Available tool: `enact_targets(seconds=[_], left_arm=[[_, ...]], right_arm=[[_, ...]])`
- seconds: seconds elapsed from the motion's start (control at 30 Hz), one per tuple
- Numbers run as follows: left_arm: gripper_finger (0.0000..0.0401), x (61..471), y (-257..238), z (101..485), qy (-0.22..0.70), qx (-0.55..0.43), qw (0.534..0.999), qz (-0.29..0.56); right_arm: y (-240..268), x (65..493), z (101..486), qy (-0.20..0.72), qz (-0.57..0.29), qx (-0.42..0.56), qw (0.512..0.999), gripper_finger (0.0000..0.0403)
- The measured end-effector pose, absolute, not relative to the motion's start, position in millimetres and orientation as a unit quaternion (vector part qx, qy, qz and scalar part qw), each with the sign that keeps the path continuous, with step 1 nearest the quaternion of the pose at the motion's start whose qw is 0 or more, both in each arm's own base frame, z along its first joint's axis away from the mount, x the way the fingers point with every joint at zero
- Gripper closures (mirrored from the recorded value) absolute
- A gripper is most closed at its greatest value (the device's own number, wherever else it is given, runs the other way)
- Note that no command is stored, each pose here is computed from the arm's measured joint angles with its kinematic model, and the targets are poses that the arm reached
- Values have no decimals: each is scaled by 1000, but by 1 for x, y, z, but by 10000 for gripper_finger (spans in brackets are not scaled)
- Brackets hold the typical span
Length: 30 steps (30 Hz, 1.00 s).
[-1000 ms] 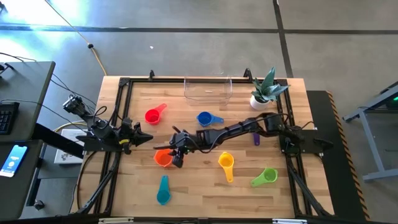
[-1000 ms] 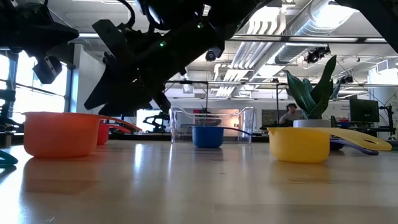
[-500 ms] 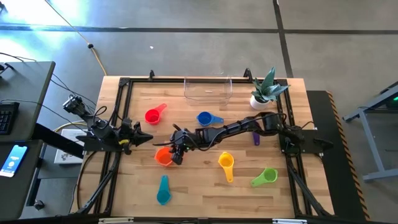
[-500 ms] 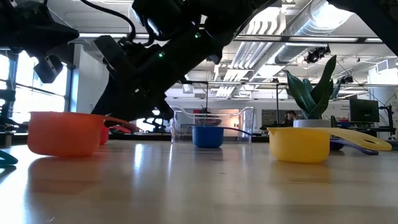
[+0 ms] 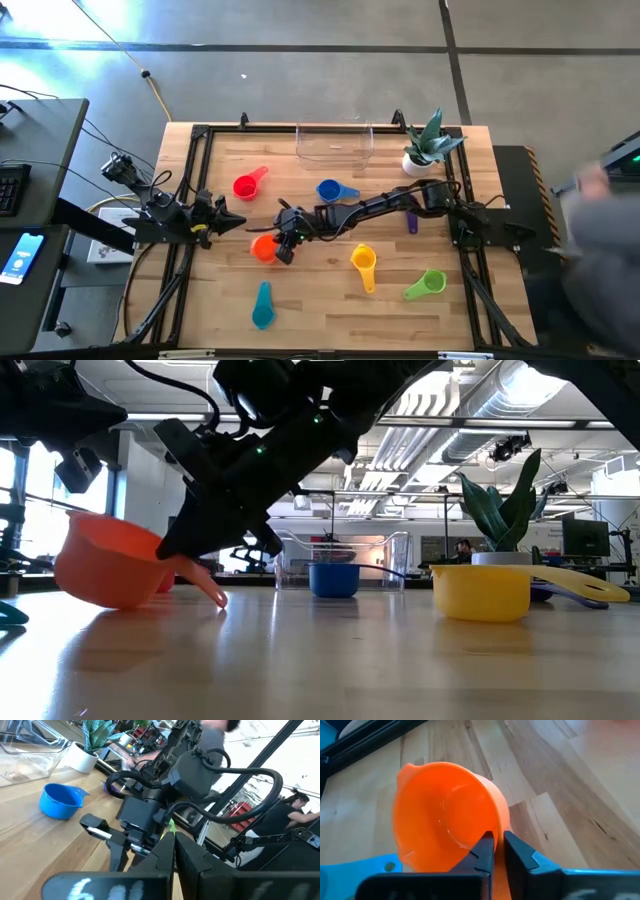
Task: Nest measuring cups in basket
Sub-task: Move the orange measuring cup to the center of the table
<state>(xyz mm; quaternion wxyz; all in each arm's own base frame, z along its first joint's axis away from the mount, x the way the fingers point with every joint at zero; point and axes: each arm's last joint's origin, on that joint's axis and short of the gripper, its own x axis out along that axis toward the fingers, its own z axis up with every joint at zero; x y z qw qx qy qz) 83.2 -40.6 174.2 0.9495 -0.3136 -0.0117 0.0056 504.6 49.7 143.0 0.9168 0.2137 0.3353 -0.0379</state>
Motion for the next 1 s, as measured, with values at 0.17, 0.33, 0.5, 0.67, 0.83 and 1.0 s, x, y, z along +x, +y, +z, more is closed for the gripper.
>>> enact_targets(seconds=[0.17,0.33,0.5,0.67,0.83,1.0], left_arm=[[396,83,-41,174,-12,-314,949,6],[396,83,-41,174,-12,-314,949,5],[396,83,-41,174,-12,-314,949,5],[396,83,-41,174,-12,-314,949,5],[396,83,-41,174,-11,-314,949,5],[396,83,-41,174,-12,-314,949,5]], right_arm=[[50,505,143,335,-40,217,916,398],[49,500,148,353,-49,226,907,400],[47,488,163,392,-57,220,891,402],[44,476,178,432,-47,213,875,402],[42,463,183,484,-31,195,853,402],[35,453,178,533,-36,186,825,403]])
